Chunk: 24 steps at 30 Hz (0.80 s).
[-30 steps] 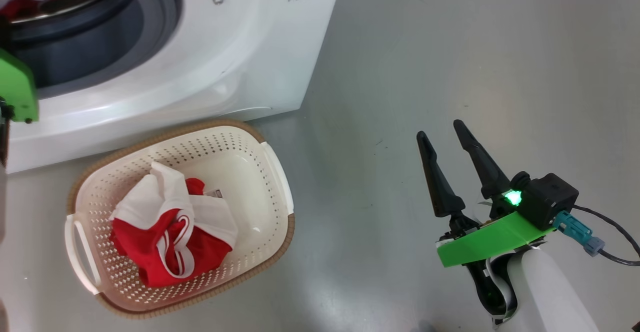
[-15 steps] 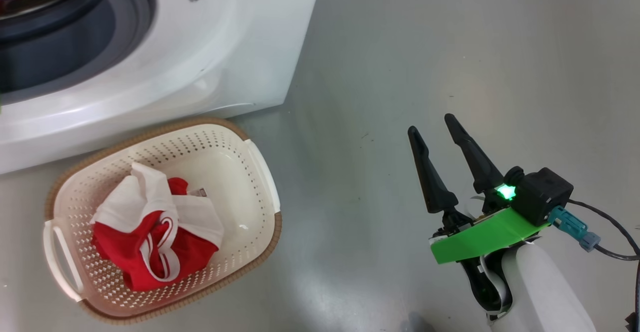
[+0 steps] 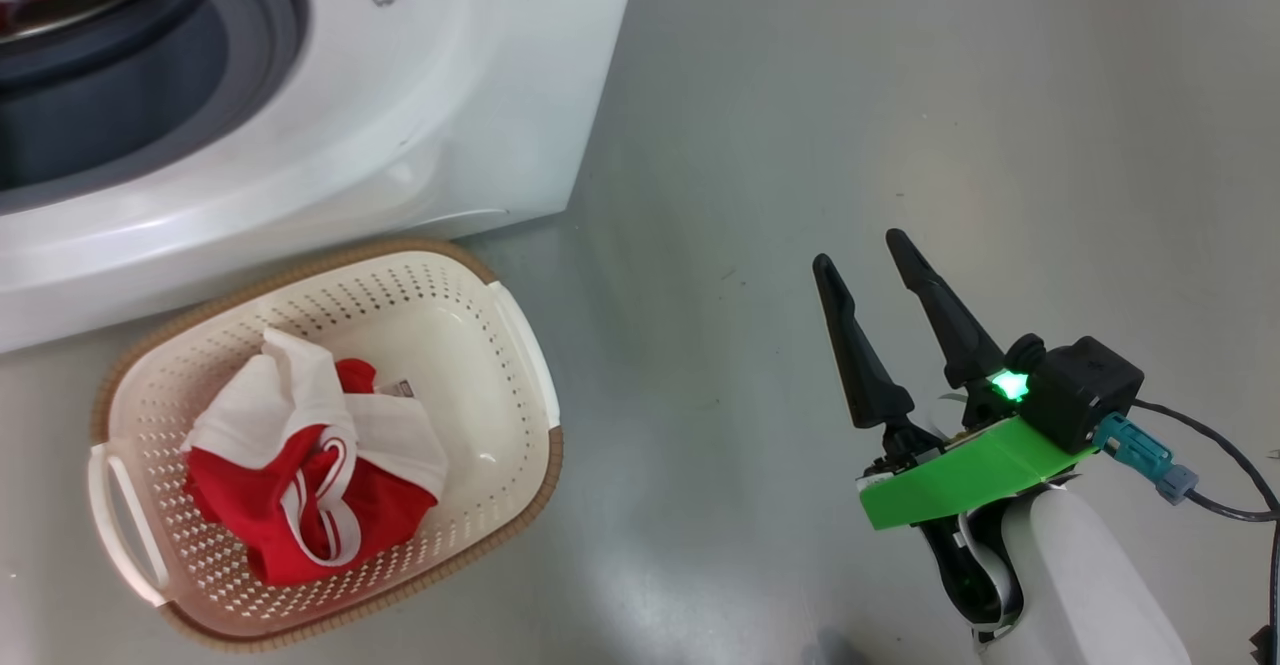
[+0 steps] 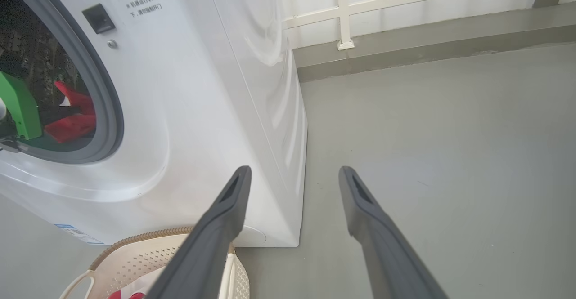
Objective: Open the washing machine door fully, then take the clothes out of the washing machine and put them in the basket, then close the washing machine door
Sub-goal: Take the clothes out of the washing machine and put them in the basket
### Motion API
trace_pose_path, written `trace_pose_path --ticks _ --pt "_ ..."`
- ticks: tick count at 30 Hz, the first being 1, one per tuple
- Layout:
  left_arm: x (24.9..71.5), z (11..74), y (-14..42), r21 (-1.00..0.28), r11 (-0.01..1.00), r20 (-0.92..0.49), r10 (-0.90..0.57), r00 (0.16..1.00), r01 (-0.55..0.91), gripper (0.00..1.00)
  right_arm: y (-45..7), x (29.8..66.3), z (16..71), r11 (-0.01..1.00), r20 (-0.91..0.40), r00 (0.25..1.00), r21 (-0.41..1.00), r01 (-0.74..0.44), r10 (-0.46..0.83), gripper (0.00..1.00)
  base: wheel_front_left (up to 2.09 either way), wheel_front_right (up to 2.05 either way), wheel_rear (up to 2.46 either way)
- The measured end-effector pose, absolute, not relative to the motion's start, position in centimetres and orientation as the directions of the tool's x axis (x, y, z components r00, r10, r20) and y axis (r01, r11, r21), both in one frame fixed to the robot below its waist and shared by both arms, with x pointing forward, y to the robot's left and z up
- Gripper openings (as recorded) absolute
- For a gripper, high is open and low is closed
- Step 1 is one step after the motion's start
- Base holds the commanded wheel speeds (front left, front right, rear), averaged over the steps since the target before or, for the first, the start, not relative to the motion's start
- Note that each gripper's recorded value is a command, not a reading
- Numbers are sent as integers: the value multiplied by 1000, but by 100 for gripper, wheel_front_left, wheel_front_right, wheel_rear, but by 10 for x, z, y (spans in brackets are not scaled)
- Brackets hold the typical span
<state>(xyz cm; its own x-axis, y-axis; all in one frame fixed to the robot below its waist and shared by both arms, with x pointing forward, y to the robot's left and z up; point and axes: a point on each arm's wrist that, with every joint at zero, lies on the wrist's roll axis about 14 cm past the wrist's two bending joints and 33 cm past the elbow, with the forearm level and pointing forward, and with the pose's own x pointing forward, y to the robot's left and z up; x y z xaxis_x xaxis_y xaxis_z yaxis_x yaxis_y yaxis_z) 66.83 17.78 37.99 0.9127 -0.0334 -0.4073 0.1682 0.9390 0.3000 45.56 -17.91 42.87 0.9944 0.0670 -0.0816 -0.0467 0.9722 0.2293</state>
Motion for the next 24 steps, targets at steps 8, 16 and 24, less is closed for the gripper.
trace_pose_path --ticks 8,16,24 --pt "661 394 167 186 969 -349 -87 933 160 0 -174 458 436 970 -60 995 236 -62 79 100 0 0 0" --pt "638 400 151 119 974 -310 -150 939 195 0 -166 461 445 967 -33 995 239 -88 99 100 0 0 0" --pt "609 415 142 46 980 -214 -178 960 192 0 -157 462 453 963 -10 992 243 -116 122 100 0 0 0"
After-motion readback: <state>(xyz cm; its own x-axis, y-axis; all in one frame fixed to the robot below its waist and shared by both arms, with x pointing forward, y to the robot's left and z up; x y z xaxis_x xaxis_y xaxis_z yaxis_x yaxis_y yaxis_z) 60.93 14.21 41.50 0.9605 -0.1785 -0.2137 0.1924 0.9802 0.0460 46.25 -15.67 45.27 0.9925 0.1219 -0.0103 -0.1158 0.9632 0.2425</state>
